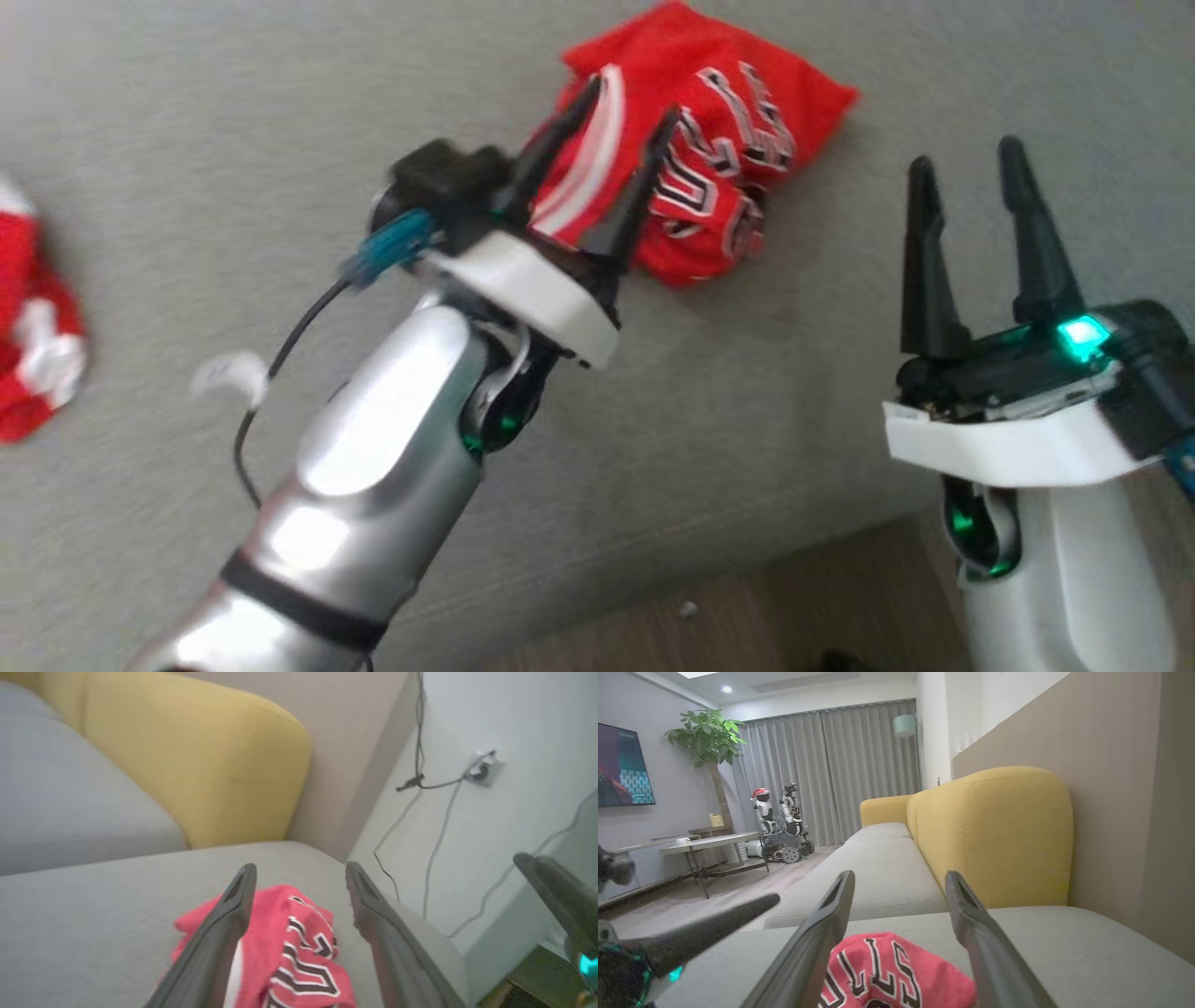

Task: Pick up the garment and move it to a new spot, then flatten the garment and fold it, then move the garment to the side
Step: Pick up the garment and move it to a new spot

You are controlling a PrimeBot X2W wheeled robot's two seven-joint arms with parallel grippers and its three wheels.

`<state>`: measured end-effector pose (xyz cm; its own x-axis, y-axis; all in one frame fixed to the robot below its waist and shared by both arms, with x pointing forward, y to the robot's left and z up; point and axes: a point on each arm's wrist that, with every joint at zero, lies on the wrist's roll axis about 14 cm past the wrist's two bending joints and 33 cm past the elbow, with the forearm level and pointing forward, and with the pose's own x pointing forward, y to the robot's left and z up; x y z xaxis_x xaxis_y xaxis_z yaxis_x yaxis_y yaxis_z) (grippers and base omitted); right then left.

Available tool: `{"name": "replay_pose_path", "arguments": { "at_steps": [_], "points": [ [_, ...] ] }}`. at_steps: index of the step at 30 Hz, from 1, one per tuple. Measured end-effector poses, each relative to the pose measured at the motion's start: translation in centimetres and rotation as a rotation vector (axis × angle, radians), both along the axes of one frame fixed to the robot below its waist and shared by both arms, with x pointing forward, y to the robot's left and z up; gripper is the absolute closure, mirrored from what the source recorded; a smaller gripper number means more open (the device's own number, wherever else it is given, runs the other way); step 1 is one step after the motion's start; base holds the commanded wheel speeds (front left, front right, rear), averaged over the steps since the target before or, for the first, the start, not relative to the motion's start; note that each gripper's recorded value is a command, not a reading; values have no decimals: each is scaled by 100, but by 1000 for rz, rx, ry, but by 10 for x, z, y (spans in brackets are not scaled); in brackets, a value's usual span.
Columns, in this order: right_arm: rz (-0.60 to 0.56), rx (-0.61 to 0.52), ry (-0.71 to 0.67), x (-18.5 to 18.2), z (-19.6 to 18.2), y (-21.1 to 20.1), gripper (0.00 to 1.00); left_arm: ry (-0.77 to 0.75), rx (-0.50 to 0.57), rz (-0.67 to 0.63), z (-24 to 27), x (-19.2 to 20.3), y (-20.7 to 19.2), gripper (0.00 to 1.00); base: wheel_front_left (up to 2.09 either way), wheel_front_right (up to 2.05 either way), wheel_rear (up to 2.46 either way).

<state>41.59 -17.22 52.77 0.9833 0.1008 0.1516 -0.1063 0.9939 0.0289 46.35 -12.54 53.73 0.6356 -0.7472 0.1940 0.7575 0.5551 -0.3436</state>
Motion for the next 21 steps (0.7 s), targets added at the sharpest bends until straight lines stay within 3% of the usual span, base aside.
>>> {"name": "replay_pose_path", "arguments": {
  "at_steps": [5,6,15,21],
  "points": [
    [81,19,23,-4,-8,29,0,-32,3,266,11,-4,80,0,0,0,0],
    [81,19,23,-4,-8,29,0,-32,3,266,11,-4,80,0,0,0,0],
    [188,21,43,-29,-12,68,0,-11,104,695,-4,-65,225,0,0,0,0],
    [227,2,-10,-37,6,82,0,-126,165,872,20,-112,284,0,0,0,0]
  ]
}}
